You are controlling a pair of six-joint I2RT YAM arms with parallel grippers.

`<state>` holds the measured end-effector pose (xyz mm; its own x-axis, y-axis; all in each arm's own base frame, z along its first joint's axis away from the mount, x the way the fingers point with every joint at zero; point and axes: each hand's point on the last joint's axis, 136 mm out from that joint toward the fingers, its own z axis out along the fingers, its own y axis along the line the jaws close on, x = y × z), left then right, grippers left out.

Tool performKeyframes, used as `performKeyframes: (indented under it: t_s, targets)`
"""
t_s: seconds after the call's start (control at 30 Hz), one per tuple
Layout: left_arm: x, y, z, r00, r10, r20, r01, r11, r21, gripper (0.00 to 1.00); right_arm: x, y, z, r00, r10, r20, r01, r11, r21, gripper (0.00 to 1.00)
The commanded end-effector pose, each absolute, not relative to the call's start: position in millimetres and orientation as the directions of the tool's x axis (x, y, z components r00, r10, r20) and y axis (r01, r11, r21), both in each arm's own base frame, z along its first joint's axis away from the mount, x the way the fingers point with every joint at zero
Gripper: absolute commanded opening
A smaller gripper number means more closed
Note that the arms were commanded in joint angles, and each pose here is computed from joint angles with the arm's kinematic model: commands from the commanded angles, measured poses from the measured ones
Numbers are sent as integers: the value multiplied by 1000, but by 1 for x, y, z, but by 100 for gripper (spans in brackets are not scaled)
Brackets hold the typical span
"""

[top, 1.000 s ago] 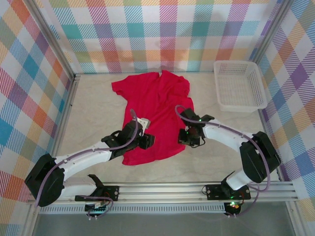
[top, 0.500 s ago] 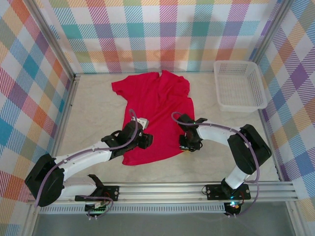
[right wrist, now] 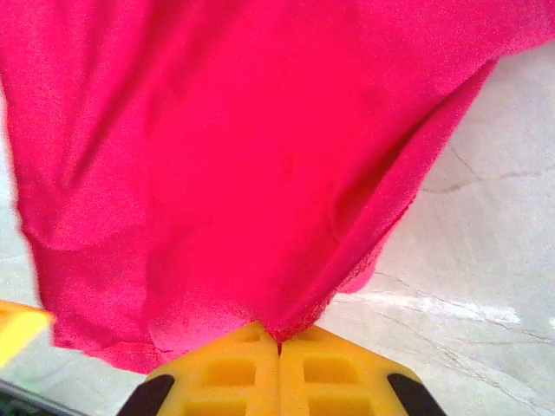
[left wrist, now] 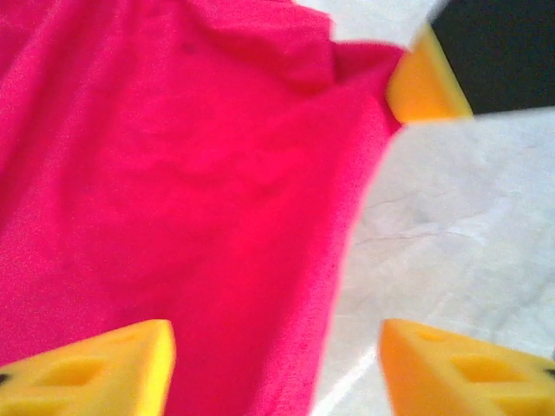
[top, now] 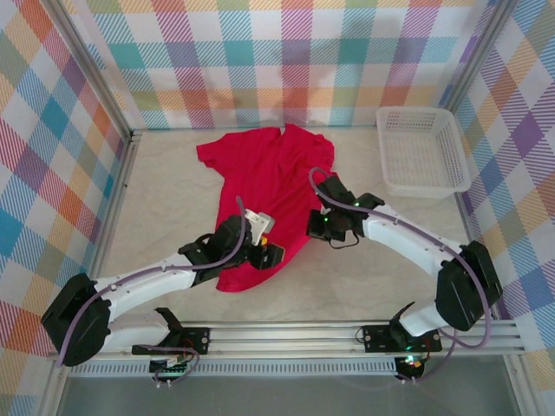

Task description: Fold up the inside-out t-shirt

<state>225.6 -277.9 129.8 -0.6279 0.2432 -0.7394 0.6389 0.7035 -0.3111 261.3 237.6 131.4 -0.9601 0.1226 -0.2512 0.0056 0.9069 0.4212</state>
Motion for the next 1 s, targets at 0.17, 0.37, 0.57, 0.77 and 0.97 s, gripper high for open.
performKeyframes:
  t_s: [0.17, 0.37, 0.57, 0.77, 0.97]
  targets:
    - [221, -305, 126, -560, 293, -775, 710, 652, -267, 75, 274, 248, 163, -949, 140, -283, -4, 891, 453, 0]
    - [250, -288, 105, -543, 295, -786, 616, 776, -135, 76, 282, 254, 191, -933, 157, -324, -22, 873, 487, 0]
    - [282, -261, 113, -520, 223, -824, 490, 868, -75, 71, 281, 248, 221, -907, 189, -377, -38, 853, 520, 0]
    - [300, -246, 100, -582, 191, -791, 415, 906, -87, 39, 277, 245, 238, -892, 202, -405, -56, 840, 540, 0]
    - [309, -220, 95, -628, 142, -765, 329, 940, -95, 25, 277, 234, 251, -870, 230, -437, -55, 835, 548, 0]
